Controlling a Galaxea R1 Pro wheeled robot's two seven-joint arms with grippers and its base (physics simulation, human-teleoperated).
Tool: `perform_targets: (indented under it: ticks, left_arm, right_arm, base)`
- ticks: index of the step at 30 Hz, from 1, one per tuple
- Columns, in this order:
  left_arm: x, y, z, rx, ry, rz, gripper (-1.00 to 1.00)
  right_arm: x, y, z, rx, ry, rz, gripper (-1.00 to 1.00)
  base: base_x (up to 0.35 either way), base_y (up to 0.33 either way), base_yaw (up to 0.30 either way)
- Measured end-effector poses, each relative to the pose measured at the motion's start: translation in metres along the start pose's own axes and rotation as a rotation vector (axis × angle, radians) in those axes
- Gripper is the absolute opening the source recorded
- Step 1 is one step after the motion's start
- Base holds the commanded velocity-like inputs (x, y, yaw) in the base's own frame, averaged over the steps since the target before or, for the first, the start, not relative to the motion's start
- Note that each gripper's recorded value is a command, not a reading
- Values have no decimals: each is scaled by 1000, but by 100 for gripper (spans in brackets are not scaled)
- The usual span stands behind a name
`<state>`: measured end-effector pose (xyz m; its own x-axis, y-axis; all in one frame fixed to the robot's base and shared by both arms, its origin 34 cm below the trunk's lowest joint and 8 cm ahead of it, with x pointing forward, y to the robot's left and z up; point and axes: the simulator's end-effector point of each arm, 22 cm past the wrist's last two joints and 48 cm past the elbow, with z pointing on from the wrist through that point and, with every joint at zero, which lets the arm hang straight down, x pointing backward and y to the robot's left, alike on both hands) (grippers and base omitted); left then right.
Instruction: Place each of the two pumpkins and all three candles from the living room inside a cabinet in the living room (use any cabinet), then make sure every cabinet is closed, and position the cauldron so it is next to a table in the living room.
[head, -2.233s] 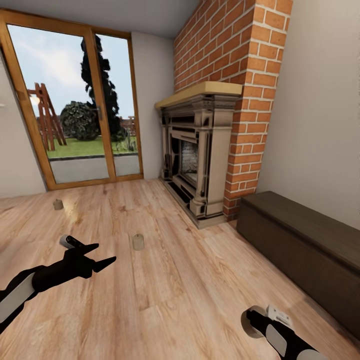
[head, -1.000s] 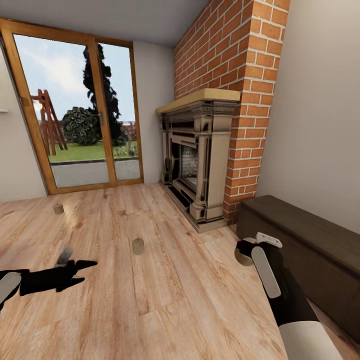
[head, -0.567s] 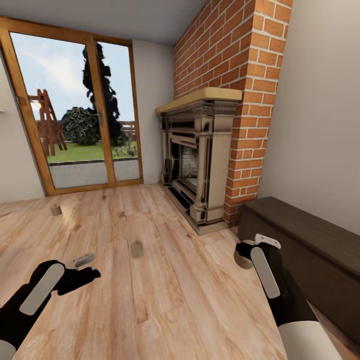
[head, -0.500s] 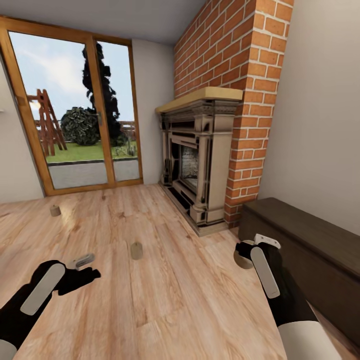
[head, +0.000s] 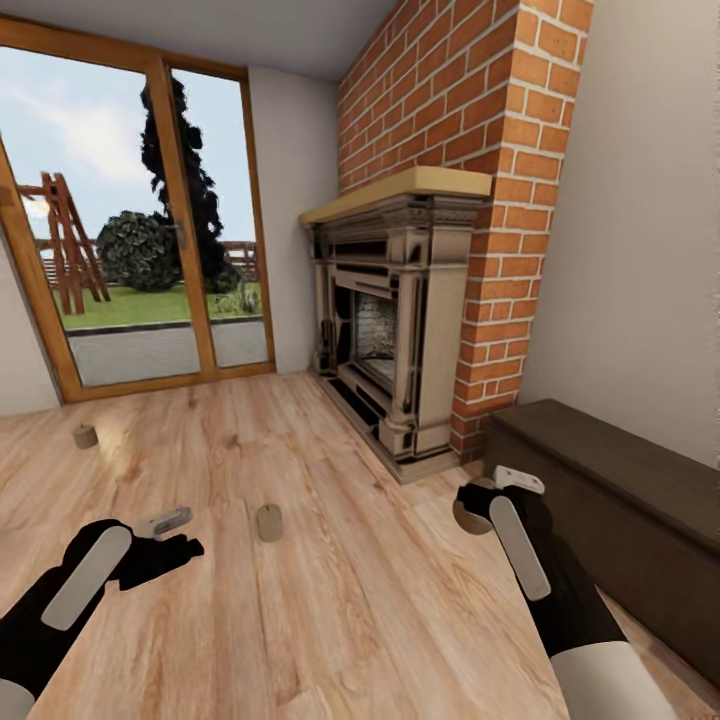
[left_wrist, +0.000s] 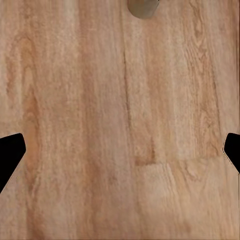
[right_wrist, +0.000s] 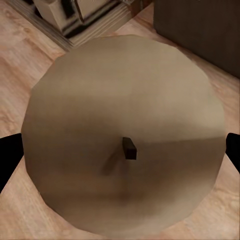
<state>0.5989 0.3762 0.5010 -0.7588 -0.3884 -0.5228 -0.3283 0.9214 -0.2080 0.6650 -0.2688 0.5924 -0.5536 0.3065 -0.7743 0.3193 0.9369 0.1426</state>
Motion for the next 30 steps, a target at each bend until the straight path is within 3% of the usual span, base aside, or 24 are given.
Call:
perform_targets:
  ticks: [3,7,16,21,30]
  left_arm:
    - [3,-13,1,60,8,8,100]
    - [14,-36,3,137,29,62,100]
    - [20,-31,7,134,47,76,100]
    - [19,-27,9,111,40,97,100]
    - [19,-26,9,109,37,102,100]
  right_arm:
    - [1,1,0,-3,1,-3,-100]
    - [0,2,0,-5,0,-6,-100]
    - [2,6,0,-20,4,-1,-100]
    - [2,18,0,-80,9,4,-100]
    - [3,21,0,-92,10,1,-100]
  base:
    - [294,116,-145]
    - [326,26,-32]
    - [334,2,-7]
    - [335,0,-194]
    - [335,0,-126]
